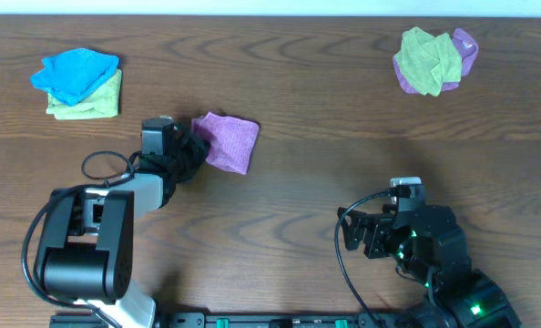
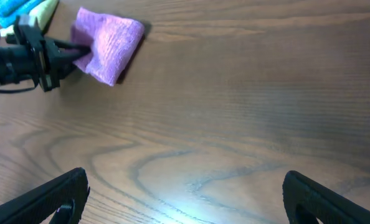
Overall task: Fold the cloth
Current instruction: 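Grasp the folded purple cloth with the left gripper, then carry the purple cloth with the left gripper onto the blue-green stack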
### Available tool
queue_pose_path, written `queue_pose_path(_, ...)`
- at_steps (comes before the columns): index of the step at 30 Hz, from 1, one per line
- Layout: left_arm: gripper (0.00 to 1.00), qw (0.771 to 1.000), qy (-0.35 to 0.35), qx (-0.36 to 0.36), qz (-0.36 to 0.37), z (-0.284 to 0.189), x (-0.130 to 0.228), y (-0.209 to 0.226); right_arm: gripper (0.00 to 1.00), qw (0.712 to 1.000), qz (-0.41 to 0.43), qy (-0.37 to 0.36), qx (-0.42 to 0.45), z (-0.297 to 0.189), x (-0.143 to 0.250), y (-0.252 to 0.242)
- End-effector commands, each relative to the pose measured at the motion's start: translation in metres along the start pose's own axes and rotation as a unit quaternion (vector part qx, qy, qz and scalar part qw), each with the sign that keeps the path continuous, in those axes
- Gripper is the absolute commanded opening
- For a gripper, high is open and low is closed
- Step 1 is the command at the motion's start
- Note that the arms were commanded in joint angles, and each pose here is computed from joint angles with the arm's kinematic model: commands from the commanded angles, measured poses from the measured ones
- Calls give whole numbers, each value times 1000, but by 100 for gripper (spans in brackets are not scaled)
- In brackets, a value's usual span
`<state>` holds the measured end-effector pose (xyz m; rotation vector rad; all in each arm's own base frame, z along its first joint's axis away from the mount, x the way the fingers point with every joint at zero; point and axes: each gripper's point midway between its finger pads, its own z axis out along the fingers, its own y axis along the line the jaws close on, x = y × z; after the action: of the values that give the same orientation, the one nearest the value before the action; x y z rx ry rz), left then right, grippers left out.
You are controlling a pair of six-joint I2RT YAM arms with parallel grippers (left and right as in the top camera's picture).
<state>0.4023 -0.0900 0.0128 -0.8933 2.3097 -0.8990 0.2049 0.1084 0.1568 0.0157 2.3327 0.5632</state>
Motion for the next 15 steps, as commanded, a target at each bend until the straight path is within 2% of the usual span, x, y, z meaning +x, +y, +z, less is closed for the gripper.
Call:
queue_pose_path(1,6,999,12,32,35,0,2,-12,99,1000,12,-4,10,0,0,-5)
queue_pose_path(8,6,994,2,103,49,-17,-36,-59,99,1000,12,-4,10,0,0,-5)
queue_pose_path(15,6,995,-18,95,37,-40,-99,-94,99,1000,12,-4,10,0,0,-5)
